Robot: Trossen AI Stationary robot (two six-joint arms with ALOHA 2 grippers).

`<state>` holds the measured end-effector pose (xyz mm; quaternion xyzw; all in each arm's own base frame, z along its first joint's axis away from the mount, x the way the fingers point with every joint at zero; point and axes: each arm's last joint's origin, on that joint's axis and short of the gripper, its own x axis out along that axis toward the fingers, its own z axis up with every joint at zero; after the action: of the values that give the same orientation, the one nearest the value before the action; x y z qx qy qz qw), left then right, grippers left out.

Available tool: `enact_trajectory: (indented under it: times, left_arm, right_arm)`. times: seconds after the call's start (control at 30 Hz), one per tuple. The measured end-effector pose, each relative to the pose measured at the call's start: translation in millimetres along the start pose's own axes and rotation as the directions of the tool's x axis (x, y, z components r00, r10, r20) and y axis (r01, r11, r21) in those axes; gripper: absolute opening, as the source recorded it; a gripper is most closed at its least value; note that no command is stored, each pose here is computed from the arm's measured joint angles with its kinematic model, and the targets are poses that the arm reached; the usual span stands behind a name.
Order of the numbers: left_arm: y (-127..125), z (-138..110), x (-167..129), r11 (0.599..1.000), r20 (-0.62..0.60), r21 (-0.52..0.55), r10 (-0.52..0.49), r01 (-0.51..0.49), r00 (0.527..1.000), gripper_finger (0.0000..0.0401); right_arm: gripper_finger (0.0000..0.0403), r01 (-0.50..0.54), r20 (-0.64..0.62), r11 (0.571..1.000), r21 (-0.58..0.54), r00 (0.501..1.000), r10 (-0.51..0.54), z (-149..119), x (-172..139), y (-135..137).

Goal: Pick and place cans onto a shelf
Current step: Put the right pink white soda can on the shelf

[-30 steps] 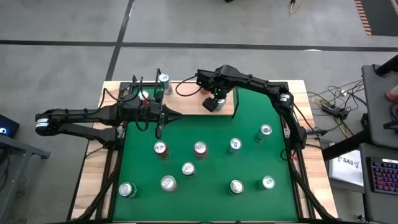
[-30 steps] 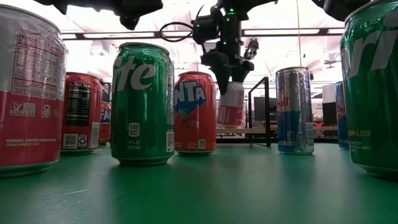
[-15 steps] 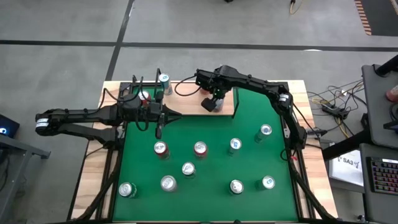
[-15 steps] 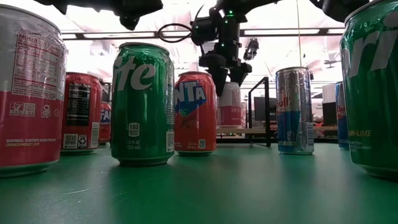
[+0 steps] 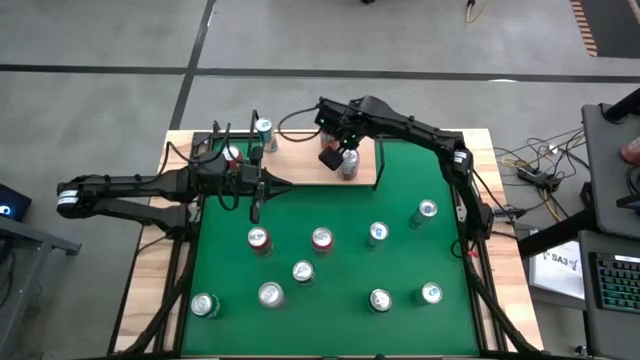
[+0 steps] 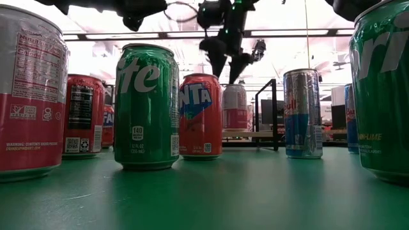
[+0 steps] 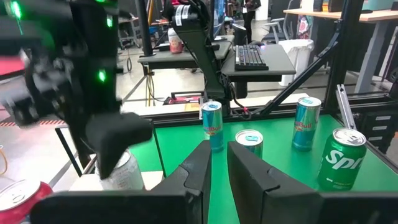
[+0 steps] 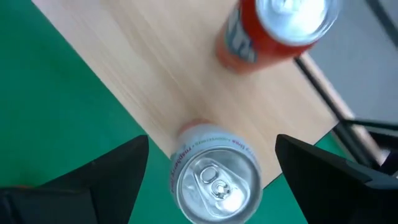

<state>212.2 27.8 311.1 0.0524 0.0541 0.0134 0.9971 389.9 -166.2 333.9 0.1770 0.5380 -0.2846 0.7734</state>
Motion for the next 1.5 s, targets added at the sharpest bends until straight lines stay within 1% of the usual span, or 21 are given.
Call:
enact_trajectory:
  times: [0.1, 0.2, 0.27, 0.33, 0.43, 0.53, 0.67, 0.8, 0.87, 0.9, 0.97, 1.03, 1.1, 1.17, 1.3, 1.4, 1.5]
  left_arm:
    - [0, 0, 0, 1.0, 0.0, 0.0, 0.0, 0.0, 1.0, 0.0036]
    - [0, -1, 3, 1.0, -0.001, -0.009, 0.0, 0.0, 1.0, 0.0036]
    - [0, -3, 8, 1.0, -0.005, -0.021, -0.001, 0.001, 1.0, 0.0036]
    - [1, -6, 12, 1.0, -0.015, -0.028, -0.003, 0.002, 1.0, 0.0036]
    - [1, -10, 19, 1.0, -0.021, -0.029, -0.003, 0.003, 1.0, 0.0036]
    - [1, -14, 27, 1.0, -0.029, -0.03, -0.004, 0.003, 1.0, 0.0036]
    - [2, -19, 38, 1.0, -0.024, -0.03, -0.003, 0.003, 1.0, 0.0036]
    - [3, -26, 52, 1.0, -0.012, -0.022, 0.0, 0.0, 1.0, 0.0036]
    - [4, -31, 58, 1.0, -0.015, -0.005, 0.004, -0.004, 1.0, 0.0036]
    - [6, -33, 61, 1.0, -0.014, 0.002, 0.011, -0.011, 1.0, 0.0036]
    - [9, -37, 67, 0.998, -0.014, 0.019, 0.062, -0.062, 0.998, 0.0036]
    - [13, -40, 72, 0.991, -0.03, 0.04, 0.133, -0.131, 0.991, 0.0036]
    - [18, -40, 77, 0.981, -0.041, 0.069, 0.182, -0.179, 0.982, 0.0036]
    - [23, -39, 83, 0.977, -0.044, 0.097, 0.195, -0.19, 0.98, 0.0036]
    - [31, -40, 100, 0.97, -0.072, 0.14, 0.209, -0.197, 0.975, 0.0036]
    - [37, -45, 113, 0.969, -0.136, 0.16, 0.211, -0.188, 0.968, 0.0036]
    - [40, -54, 127, 0.97, -0.201, 0.176, 0.205, -0.171, 0.958, 0.0036]
  right_arm:
    - [0.0338, -0.015, 0.061, 0.999, -0.045, 0.998, 0.017, 2, -21, -1]
    - [0.0327, -0.019, 0.102, 0.996, -0.088, 0.994, 0.028, 0, -36, -4]
    - [0.0313, -0.018, 0.113, 0.993, -0.115, 0.993, 0.031, -3, -44, -5]
    - [0.029, -0.017, 0.124, 0.99, -0.139, 0.992, 0.035, -7, -52, -7]
    - [0.0243, -0.015, 0.135, 0.986, -0.165, 0.99, 0.037, -11, -58, -9]
    - [0.0191, -0.01, 0.125, 0.981, -0.194, 0.991, 0.035, -15, -58, -10]
    - [0.0119, -0.003, 0.109, 0.972, -0.233, 0.994, 0.029, -20, -50, -13]
    - [0.0047, 0.005, 0.101, 0.951, -0.311, 0.994, 0.028, -26, -37, -15]
    - [0.0019, 0.01, 0.13, 0.946, -0.325, 0.991, 0.034, -30, -34, -18]
    - [0.0015, 0.013, 0.15, 0.944, -0.329, 0.988, 0.039, -32, -34, -21]
    - [0.0014, 0.019, 0.199, 0.942, -0.336, 0.979, 0.051, -38, -36, -28]
    - [0.0013, -0.005, 0.254, 0.939, -0.344, 0.962, 0.099, -44, -37, -39]
    - [0.0013, -0.038, 0.303, 0.938, -0.344, 0.941, 0.149, -52, -36, -50]
    - [0.0013, -0.047, 0.356, 0.941, -0.336, 0.918, 0.173, -60, -33, -61]
    - [0.0012, -0.033, 0.42, 0.954, -0.299, 0.893, 0.162, -76, -22, -75]
    - [0.0012, -0.036, 0.425, 0.959, -0.28, 0.891, 0.158, -84, -13, -77]
    - [0.0012, -0.046, 0.427, 0.962, -0.268, 0.89, 0.162, -88, -7, -76]
